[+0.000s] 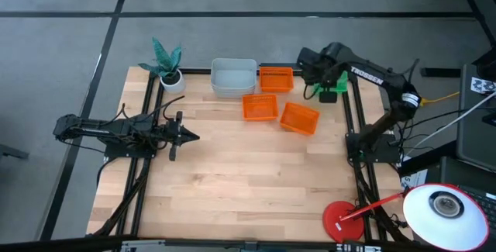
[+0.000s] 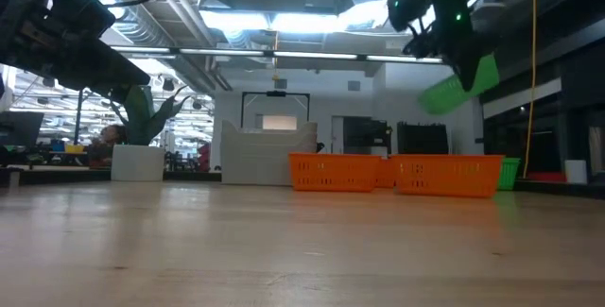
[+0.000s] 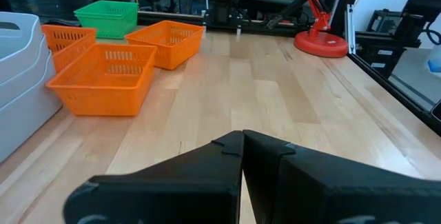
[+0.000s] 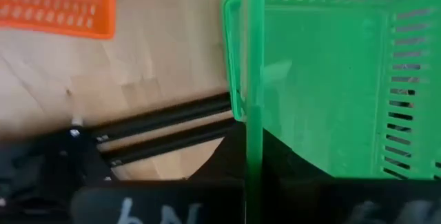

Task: Stack baskets by color
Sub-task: Stack the green bin on the green bins

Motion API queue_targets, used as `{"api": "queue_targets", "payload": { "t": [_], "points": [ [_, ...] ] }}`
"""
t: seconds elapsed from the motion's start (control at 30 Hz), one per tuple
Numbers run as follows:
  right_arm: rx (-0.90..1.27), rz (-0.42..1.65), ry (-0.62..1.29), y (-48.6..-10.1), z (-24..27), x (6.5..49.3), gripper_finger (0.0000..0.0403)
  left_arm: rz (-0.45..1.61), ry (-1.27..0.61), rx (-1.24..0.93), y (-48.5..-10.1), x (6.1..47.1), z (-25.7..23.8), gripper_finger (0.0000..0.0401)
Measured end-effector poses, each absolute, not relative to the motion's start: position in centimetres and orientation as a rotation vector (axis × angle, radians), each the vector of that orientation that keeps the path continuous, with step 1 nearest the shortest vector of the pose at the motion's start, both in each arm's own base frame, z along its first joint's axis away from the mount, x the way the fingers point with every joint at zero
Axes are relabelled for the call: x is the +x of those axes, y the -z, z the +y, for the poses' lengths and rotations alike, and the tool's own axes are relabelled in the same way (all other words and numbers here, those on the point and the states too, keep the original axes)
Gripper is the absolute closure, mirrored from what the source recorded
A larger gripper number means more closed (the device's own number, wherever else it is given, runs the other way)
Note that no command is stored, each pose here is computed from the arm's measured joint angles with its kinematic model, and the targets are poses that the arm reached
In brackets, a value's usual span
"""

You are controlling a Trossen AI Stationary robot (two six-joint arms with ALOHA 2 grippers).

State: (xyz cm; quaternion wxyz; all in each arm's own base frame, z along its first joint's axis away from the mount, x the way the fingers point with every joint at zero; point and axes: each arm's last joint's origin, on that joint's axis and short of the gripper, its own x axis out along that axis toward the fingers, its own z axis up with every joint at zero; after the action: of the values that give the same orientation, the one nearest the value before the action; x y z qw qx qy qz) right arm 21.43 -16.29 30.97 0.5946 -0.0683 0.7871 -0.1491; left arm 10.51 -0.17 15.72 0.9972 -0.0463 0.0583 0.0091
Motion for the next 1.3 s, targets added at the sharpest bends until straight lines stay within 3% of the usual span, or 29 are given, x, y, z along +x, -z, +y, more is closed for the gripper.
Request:
{"api": "queue_targets", "payload": {
  "t": [0.37, 0.63, 0.87, 1.3],
  "points": [
    [-0.102, 2.051, 0.281, -25.7, -21.4, 22.0, 0.0403, 0.116, -0.018, -0.093, -15.7, 10.5, -0.2, 0.0401],
    [-0.131, 1.983, 0.236, -25.5, -22.6, 21.8, 0.0403, 0.116, -0.018, -0.093, -15.7, 10.5, -0.2, 0.0401],
    [-0.084, 1.944, 0.231, -24.6, -21.9, 19.0, 0.0403, 0.116, -0.018, -0.093, -15.7, 10.5, -0.2, 0.0401],
    [-0.233, 1.83, 0.211, -21.5, -20.7, 16.5, 0.0403, 0.116, -0.018, -0.093, -15.7, 10.5, -0.2, 0.0401]
  ]
}}
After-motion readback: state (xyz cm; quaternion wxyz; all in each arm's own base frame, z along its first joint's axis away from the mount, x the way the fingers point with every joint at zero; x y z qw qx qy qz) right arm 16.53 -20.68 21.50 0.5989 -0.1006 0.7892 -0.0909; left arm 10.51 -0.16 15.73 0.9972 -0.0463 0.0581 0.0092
